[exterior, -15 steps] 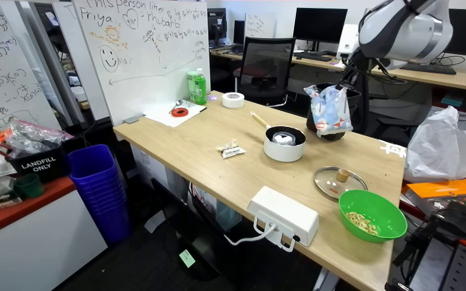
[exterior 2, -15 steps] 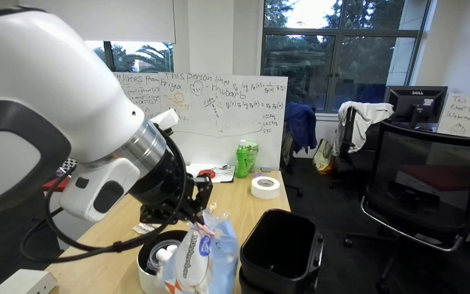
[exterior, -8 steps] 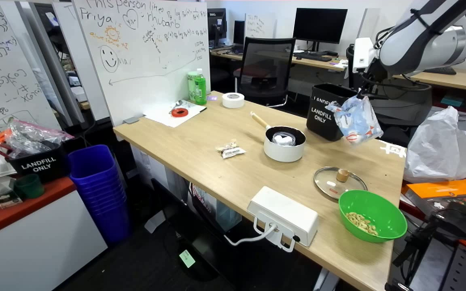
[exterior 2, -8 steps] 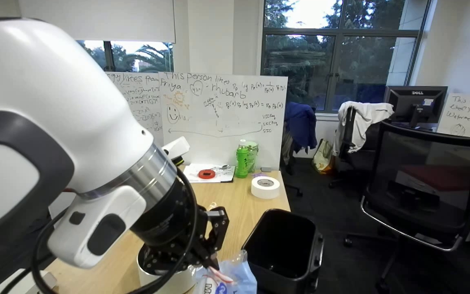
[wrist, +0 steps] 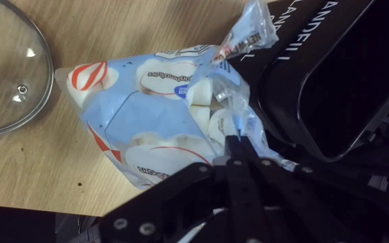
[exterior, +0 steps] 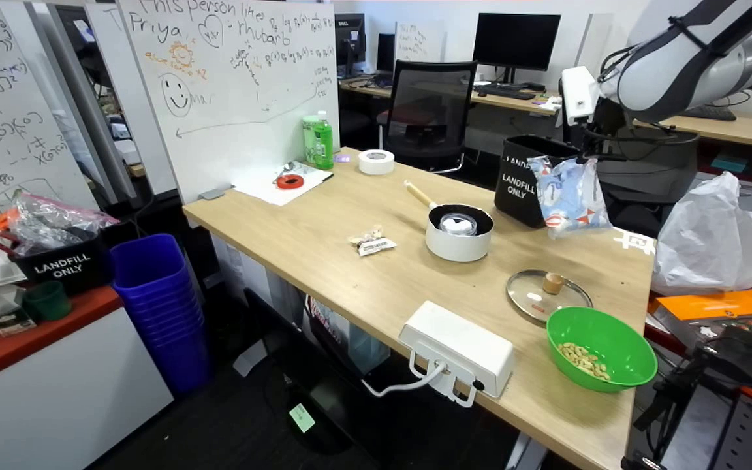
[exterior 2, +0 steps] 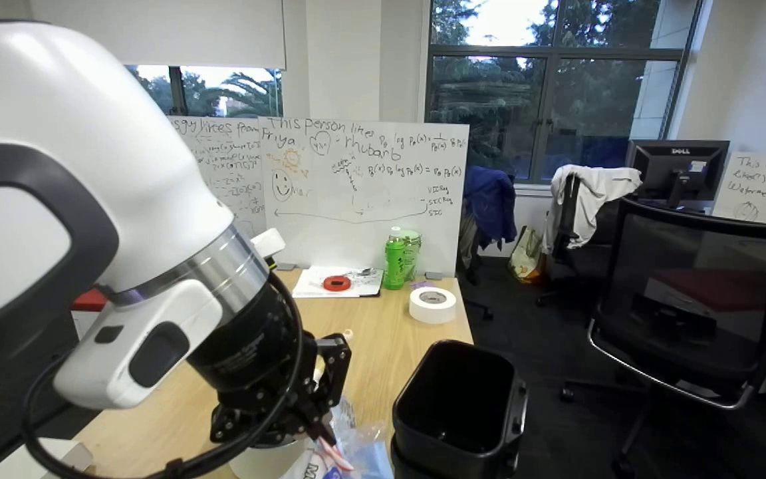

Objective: Move the blue plastic bag and place it near the trash can

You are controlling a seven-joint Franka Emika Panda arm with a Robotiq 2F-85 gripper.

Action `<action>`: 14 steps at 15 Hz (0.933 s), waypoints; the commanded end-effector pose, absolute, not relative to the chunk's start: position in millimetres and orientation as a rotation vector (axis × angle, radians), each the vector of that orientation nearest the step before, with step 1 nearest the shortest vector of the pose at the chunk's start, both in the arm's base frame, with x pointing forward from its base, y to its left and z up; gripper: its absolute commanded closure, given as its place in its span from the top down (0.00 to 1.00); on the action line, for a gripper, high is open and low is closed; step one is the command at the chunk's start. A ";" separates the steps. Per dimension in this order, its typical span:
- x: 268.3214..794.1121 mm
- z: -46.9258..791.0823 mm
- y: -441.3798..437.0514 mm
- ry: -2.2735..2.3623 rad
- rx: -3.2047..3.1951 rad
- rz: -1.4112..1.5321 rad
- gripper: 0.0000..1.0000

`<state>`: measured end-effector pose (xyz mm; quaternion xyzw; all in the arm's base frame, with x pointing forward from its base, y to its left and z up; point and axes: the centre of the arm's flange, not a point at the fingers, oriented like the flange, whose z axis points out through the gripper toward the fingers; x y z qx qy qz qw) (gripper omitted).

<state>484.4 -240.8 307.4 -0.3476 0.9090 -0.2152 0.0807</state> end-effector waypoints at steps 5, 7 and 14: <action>463.4 296.6 -232.7 2.858 -1.213 -0.555 0.00; 462.4 291.0 -232.1 2.893 -1.234 -0.539 0.00; 468.4 285.2 -232.1 2.949 -1.223 -0.482 0.46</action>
